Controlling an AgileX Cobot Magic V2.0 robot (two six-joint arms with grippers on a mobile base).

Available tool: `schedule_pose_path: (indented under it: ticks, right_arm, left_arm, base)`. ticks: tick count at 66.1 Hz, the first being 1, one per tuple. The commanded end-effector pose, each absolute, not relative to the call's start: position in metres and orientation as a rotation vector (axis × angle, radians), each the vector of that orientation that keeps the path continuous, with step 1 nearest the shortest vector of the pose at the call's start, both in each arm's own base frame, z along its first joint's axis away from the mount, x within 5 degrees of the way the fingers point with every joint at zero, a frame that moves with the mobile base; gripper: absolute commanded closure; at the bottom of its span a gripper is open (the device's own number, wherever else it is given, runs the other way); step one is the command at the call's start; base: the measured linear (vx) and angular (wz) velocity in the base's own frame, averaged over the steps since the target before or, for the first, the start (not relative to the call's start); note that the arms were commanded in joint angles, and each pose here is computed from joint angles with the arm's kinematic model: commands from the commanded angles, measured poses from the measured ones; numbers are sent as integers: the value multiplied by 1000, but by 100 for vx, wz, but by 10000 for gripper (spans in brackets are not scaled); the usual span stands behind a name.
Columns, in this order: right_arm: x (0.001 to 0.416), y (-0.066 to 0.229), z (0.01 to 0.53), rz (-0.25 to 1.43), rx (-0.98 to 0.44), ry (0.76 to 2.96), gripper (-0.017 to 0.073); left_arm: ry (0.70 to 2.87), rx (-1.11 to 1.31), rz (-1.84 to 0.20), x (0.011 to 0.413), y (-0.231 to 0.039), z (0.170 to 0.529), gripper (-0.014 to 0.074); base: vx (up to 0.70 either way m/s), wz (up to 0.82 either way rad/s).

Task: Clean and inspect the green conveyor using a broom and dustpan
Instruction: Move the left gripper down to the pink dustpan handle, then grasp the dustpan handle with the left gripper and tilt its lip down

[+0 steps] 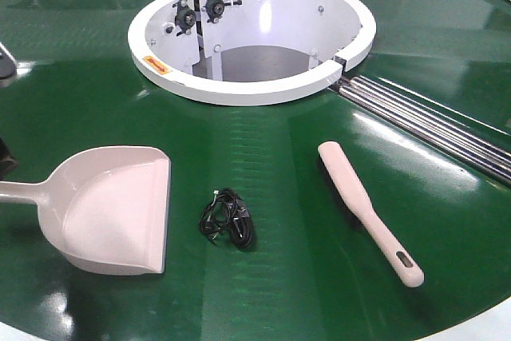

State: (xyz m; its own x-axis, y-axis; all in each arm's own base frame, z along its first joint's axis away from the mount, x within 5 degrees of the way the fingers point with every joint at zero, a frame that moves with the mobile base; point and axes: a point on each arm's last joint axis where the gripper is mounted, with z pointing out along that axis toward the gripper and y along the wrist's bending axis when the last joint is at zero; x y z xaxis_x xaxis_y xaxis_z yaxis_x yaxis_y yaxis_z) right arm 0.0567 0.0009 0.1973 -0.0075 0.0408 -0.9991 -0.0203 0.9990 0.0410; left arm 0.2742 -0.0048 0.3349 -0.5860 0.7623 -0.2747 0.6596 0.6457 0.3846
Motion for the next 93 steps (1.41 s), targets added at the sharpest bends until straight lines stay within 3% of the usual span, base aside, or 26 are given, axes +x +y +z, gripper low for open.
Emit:
schedule_pose_path:
  ticks: [1, 12, 24, 60, 93]
  right_arm:
    - [56, 1, 204, 46, 6, 1493, 568]
    - [56, 1, 204, 46, 6, 1493, 568]
    - [56, 1, 204, 46, 6, 1493, 568]
    - [56, 1, 204, 46, 6, 1493, 568]
    - [56, 1, 204, 46, 6, 1493, 568]
  left_arm:
    - [2398, 1184, 371, 284, -5, 339, 39]
    - [2413, 1547, 415, 287, 0, 320, 39]
    - [2382, 1707, 599, 295, 11, 316, 39]
    - [2426, 1918, 524, 329, 12, 262, 39]
    - [2296, 1968, 608, 356, 11, 236, 39]
  base:
    - [0, 0]
    - [0, 0]
    - [0, 0]
    - [0, 0]
    - [0, 0]
